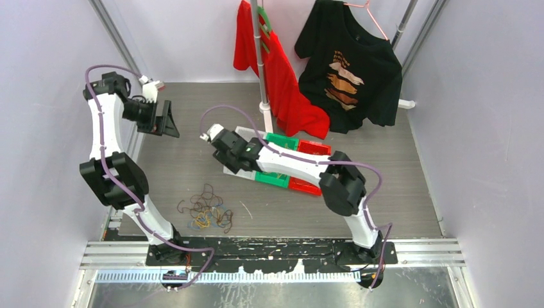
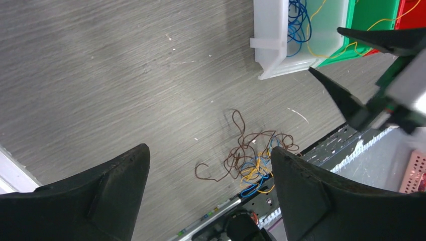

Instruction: Untangle the cables

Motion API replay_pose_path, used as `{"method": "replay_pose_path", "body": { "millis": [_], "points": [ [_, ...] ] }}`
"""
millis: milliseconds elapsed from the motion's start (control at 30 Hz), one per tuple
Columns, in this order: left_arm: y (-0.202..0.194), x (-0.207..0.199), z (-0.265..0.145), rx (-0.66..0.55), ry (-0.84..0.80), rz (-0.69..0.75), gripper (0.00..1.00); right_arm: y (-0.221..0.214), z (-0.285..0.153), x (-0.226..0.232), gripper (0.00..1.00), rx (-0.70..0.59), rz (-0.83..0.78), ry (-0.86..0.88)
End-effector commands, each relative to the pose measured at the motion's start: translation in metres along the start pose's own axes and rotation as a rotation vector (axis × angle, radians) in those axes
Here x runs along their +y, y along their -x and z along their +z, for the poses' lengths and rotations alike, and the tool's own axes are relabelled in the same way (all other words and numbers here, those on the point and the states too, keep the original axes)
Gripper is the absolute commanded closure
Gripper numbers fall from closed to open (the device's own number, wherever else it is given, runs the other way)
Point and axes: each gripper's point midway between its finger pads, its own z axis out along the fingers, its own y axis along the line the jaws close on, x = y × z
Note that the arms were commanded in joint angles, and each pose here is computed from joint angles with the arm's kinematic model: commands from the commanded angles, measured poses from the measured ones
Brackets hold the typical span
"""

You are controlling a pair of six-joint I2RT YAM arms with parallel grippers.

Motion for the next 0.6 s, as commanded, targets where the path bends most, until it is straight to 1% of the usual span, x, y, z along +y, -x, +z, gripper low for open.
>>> {"method": "replay_pose_path", "body": {
  "millis": [0,200,233,300,433,567],
  "points": [
    [-0.004,-0.011,-0.015,-0.049,-0.049,-0.009,0.11,-0.017,-0.007,-0.020,0.38,0.132,-0.222,-0.182],
    [-0.005,-0.013,-0.013,-0.058,-0.064,-0.011,0.12,-0.036,-0.003,-0.006,0.43,0.192,-0.337,-0.228],
    [-0.007,-0.007,-0.018,-0.073,-0.053,-0.032,0.12,-0.038,-0.003,-0.006,0.44,0.197,-0.345,-0.233],
    [-0.006,-0.006,-0.020,-0.083,-0.048,-0.034,0.12,-0.043,-0.001,-0.005,0.47,0.203,-0.353,-0.241],
    [-0.006,-0.007,-0.021,-0.094,-0.039,-0.035,0.12,-0.042,0.000,-0.006,0.57,0.188,-0.355,-0.246],
    [-0.006,-0.006,-0.024,-0.110,-0.025,-0.033,0.12,-0.041,0.002,-0.004,0.61,0.179,-0.360,-0.235]
  ]
}}
